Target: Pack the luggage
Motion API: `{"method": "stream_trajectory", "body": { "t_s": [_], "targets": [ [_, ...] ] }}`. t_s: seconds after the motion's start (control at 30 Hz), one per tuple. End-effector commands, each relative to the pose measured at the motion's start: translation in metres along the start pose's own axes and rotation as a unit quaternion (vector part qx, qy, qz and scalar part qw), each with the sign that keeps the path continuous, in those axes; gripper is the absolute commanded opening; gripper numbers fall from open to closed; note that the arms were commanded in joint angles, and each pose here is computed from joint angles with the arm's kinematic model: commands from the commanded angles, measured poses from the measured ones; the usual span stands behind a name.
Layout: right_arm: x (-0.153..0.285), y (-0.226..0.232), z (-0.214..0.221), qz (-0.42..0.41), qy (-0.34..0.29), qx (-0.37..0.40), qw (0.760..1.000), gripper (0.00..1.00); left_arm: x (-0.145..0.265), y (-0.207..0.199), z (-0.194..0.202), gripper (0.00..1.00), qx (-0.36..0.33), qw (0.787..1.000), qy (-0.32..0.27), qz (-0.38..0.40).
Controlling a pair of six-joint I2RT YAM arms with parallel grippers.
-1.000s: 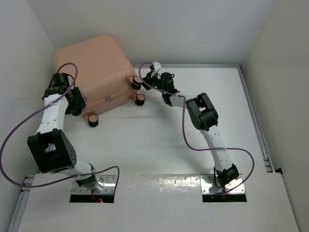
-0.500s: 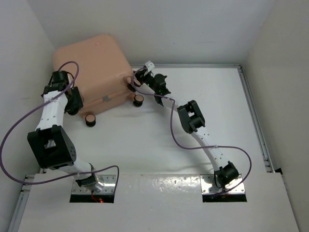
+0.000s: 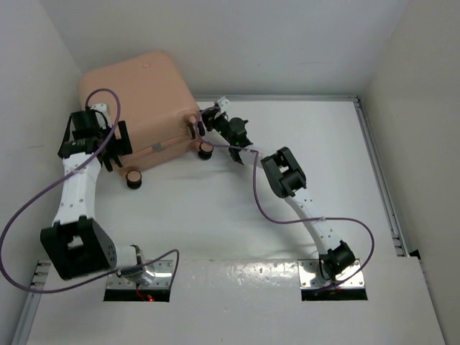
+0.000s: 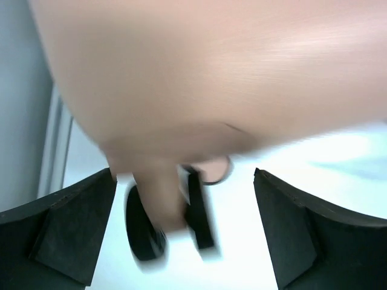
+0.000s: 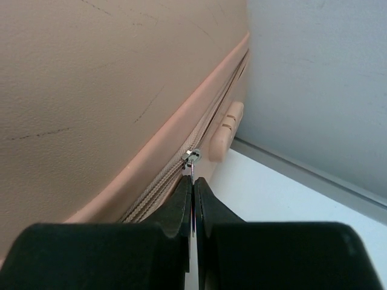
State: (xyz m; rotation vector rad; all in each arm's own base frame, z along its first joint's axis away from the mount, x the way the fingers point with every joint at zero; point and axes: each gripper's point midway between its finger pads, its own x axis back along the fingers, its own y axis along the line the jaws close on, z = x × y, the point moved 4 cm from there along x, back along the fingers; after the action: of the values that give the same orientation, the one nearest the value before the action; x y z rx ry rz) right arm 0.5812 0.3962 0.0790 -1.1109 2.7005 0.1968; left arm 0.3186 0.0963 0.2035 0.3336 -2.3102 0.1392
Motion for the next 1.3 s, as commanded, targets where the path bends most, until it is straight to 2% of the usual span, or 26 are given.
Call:
{"method": "stream_trajectory", "body": {
  "t_s": [0.0,0.1,0.17,0.23,0.27,0.3,0.5,0.53,0.57,0.6,0.7,0.77,0.9,1.03,1.07,1.13,1.17,1.27],
  "targets": [
    [-0.012,0.061,-0.043,-0.076,-0.039,-0.024,0.996,0.0,0.074,-0.026,-0.065,1.0,-0.034,0.984,-0.164,0.056],
    [-0.005,0.095,-0.048,-0.107,-0.041,-0.043,0.992,0.0,0.096,-0.038,-0.06,1.0,-0.04,0.984,-0.161,0.073],
    [0.001,0.117,-0.061,-0.127,-0.049,-0.053,0.989,0.0,0.103,-0.059,-0.05,1.0,-0.052,0.981,-0.147,0.115],
    [0.01,0.128,-0.058,-0.137,-0.04,-0.067,0.987,0.0,0.105,-0.075,-0.045,1.0,-0.04,0.98,-0.136,0.137],
    [0.014,0.141,-0.071,-0.147,-0.049,-0.07,0.985,0.0,0.107,-0.087,-0.04,1.0,-0.047,0.979,-0.128,0.148],
    [0.022,0.145,-0.065,-0.149,-0.039,-0.074,0.985,0.0,0.098,-0.094,-0.037,1.0,-0.036,0.982,-0.11,0.147],
    [0.045,0.142,-0.103,-0.133,-0.053,-0.094,0.985,0.0,0.076,-0.156,-0.019,1.0,-0.061,0.98,-0.031,0.184],
    [0.056,0.141,-0.09,-0.127,-0.032,-0.099,0.986,0.0,0.076,-0.164,-0.018,1.0,-0.056,0.98,-0.025,0.191],
    [0.057,0.136,-0.102,-0.125,-0.04,-0.095,0.987,0.0,0.07,-0.172,-0.016,1.0,-0.06,0.98,-0.017,0.187],
    [0.067,0.136,-0.091,-0.124,-0.026,-0.099,0.987,0.0,0.074,-0.184,-0.009,1.0,-0.073,0.98,-0.005,0.187],
    [0.073,0.129,-0.09,-0.112,-0.017,-0.102,0.988,0.0,0.062,-0.181,0.008,1.0,-0.084,0.985,0.015,0.152],
    [0.076,0.12,-0.087,-0.099,-0.011,-0.106,0.989,0.0,0.05,-0.173,0.026,0.95,-0.091,0.988,0.033,0.116],
    [0.078,0.106,-0.088,-0.075,-0.011,-0.112,0.991,0.0,0.034,-0.173,0.04,0.75,-0.097,0.989,0.049,0.097],
    [0.085,0.094,-0.084,-0.064,-0.004,-0.111,0.992,0.0,0.011,-0.171,0.031,0.68,-0.098,0.993,0.046,0.053],
    [0.086,0.092,-0.083,-0.063,-0.001,-0.11,0.992,0.0,0.001,-0.174,0.027,0.6,-0.103,0.992,0.052,0.048],
    [0.086,0.088,-0.082,-0.06,0.001,-0.11,0.992,0.0,-0.005,-0.186,0.019,0.52,-0.1,0.991,0.053,0.067],
    [0.086,0.086,-0.082,-0.06,0.001,-0.109,0.992,0.0,-0.004,-0.193,0.006,0.39,-0.105,0.99,0.037,0.082],
    [0.086,0.08,-0.078,-0.055,0.004,-0.105,0.993,0.0,-0.006,-0.226,0.003,0.26,-0.147,0.982,0.025,0.12]
  ]
}}
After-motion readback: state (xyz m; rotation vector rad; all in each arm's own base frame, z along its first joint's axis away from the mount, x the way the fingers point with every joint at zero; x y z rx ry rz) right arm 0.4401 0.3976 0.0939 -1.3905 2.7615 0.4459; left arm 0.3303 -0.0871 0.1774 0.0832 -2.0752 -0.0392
